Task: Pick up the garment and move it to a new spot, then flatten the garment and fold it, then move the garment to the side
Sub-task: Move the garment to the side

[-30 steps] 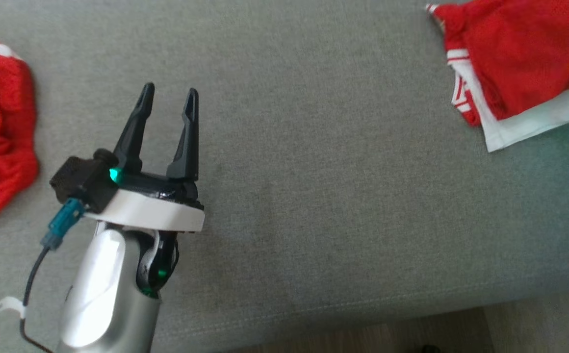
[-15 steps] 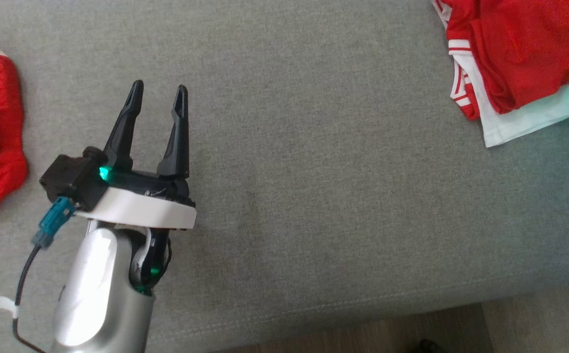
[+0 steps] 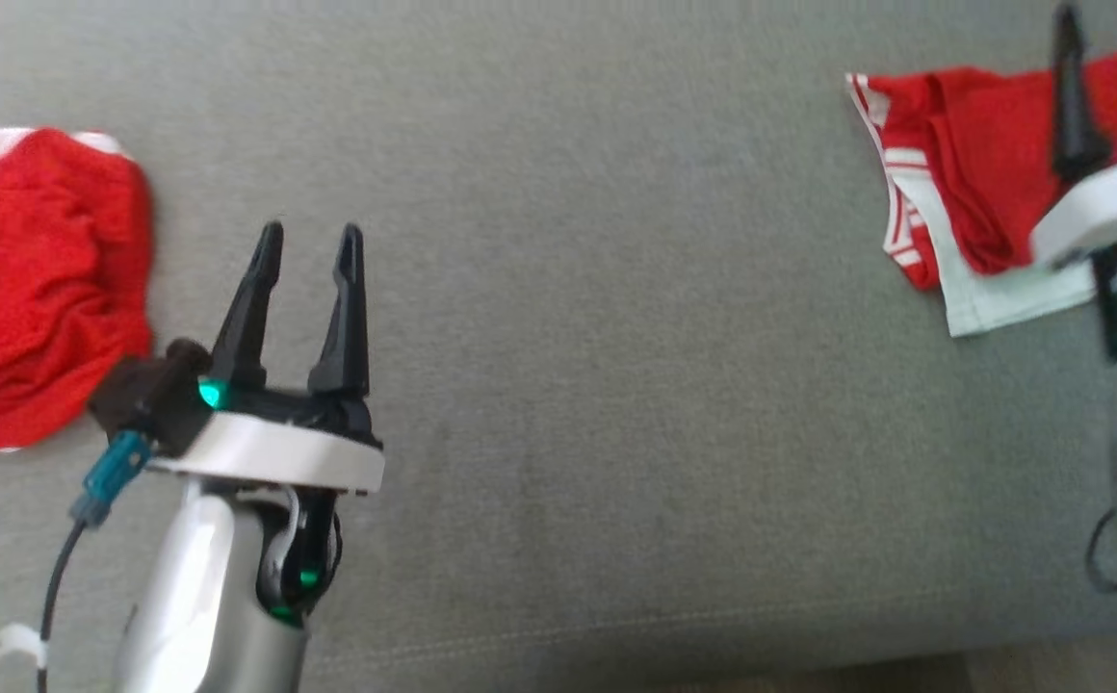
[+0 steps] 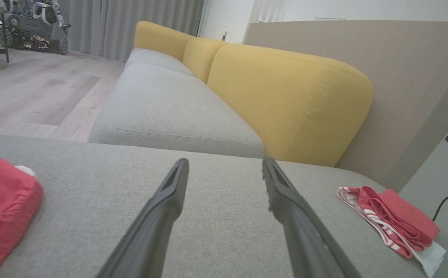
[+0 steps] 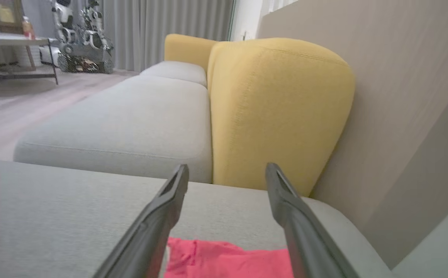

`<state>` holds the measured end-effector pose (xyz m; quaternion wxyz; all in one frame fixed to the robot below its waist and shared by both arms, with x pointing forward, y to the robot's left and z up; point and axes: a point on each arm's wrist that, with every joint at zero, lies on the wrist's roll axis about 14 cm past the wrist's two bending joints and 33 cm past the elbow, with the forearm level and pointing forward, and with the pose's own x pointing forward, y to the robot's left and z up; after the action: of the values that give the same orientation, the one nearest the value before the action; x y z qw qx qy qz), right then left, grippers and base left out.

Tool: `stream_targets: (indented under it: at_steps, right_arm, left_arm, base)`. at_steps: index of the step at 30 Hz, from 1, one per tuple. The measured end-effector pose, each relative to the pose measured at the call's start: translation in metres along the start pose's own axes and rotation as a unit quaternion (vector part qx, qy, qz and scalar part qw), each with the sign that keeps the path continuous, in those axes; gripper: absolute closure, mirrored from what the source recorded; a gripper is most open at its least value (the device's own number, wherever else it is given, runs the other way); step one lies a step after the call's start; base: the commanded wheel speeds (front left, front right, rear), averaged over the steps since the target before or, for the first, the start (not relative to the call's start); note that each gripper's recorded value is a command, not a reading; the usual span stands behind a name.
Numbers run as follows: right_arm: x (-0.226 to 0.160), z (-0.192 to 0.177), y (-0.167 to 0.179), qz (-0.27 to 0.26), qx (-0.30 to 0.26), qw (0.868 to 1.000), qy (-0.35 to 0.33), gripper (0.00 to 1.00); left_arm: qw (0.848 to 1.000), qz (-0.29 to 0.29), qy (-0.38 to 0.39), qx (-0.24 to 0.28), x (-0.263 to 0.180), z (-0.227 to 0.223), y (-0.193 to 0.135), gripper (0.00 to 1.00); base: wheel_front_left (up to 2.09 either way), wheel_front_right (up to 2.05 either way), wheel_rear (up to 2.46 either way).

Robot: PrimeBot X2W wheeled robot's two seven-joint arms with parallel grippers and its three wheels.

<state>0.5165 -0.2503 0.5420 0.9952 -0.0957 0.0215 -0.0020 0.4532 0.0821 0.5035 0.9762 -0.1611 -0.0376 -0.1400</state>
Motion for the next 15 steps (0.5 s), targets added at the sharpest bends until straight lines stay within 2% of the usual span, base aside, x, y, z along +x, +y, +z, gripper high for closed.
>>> stream_targets:
  at_steps: [9, 15]
  right_arm:
    - [-0.048, -0.006, 0.073, 0.066, 0.081, 0.993, -0.047, 0.00]
    - [-0.079, -0.015, 0.097, 0.081, 0.106, 0.989, -0.056, 0.00]
  left_arm:
    - [0.998, 0.051, -0.026, 0.011, -0.043, 0.030, 0.016, 0.00]
    - [0.997, 0.073, -0.028, 0.010, -0.070, 0.035, 0.021, 0.00]
  base:
    - [0.00, 0.00, 0.00]
    - [0.00, 0.00, 0.00]
